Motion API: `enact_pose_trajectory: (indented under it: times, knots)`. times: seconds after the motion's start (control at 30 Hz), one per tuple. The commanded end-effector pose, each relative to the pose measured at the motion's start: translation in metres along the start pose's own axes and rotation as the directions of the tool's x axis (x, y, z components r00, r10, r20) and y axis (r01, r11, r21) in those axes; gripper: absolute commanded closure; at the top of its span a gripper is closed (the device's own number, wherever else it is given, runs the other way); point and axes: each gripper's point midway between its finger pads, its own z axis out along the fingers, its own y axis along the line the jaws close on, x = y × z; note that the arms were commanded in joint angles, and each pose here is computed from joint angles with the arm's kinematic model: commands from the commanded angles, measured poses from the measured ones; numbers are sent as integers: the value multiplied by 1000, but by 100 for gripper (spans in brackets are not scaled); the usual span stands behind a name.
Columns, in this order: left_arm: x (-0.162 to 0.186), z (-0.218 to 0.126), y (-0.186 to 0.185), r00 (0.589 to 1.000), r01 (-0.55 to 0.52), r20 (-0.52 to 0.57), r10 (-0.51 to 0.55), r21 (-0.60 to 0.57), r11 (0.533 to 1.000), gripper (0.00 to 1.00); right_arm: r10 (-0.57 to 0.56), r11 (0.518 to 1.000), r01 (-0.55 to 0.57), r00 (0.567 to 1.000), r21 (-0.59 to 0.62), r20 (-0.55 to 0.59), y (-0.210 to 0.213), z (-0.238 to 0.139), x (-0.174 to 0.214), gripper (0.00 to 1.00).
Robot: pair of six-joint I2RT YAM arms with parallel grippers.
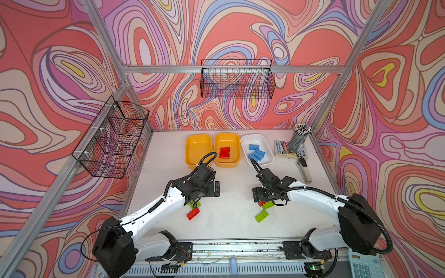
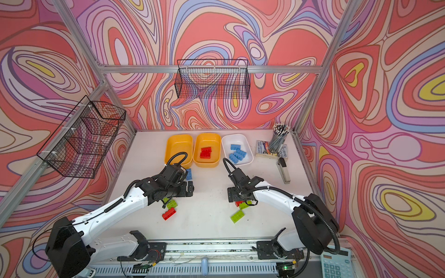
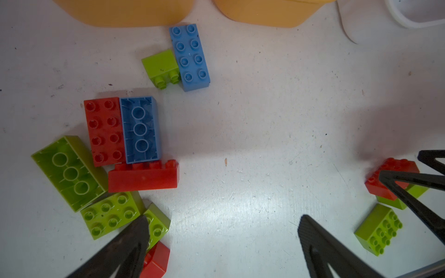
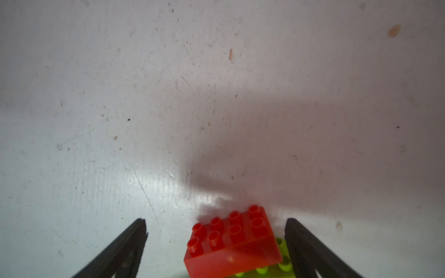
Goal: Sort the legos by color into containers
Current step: 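Close the right gripper on the red brick atop a green brick while left withdraws, then carry the red brick with the right gripper over the yellow tray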
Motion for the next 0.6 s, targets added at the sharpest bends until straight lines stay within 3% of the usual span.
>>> enact_pose_trajectory:
  times: [0.0, 0.2, 0.57]
  knots:
    - [0, -4, 4, 999, 22, 27, -22, -3, 1000, 0, -17, 1000, 19, 998, 25, -53, -4, 8, 16, 5]
    - [1, -8, 9, 999, 23, 35, -22, -15, 1000, 0, -19, 999, 22, 997, 38, -74, -6, 15, 22, 8]
    - [3, -5, 14, 999, 25, 30, -23, -47, 999, 0, -30, 998, 34, 996, 46, -90, -4, 19, 21, 32]
